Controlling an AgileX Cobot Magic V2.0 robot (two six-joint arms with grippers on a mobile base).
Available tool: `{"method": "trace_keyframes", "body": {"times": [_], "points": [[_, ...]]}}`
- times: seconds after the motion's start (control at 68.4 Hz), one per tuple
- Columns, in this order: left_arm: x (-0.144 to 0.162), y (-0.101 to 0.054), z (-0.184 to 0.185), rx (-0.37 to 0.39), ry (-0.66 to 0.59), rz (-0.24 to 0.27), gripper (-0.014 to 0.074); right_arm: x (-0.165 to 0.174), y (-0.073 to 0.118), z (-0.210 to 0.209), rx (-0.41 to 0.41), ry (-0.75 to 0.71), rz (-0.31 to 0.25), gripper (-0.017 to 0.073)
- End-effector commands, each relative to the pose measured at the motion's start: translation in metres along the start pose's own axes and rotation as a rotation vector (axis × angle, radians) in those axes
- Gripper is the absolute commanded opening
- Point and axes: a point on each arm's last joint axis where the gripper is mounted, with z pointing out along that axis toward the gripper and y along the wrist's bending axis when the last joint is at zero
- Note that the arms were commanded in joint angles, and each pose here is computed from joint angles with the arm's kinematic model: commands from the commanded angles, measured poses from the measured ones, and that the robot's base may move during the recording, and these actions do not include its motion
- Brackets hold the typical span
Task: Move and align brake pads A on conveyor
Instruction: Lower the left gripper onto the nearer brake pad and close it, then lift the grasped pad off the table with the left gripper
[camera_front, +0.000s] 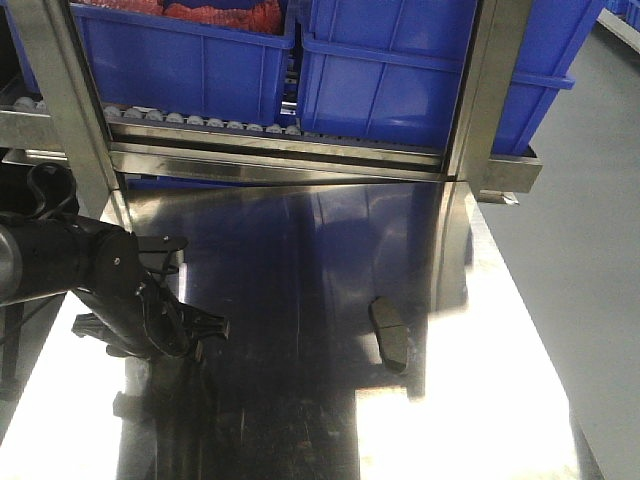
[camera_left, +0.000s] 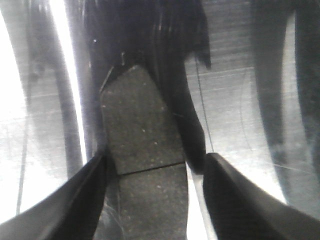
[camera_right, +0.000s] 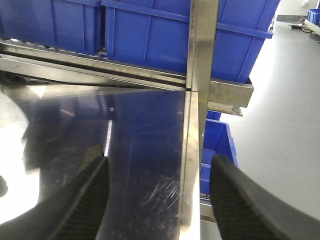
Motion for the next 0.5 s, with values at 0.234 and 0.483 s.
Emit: {"method": "trace_keyframes", "body": {"times": [0.234,0.483], "points": [[-0.0089,-0.0032,-0.0032,0.011,-0.067,0.008,0.0185,-0.0135,-0.0013,-0.0021,0.018,-0.081,-0.002,0.0423],[-0.0093,-0.0033,-0.0084,0.013,-0.081,0.016,-0.0009,-0.0136,-0.0013,-0.0021,0.018,-0.082,-0.002,0.0423]]}}
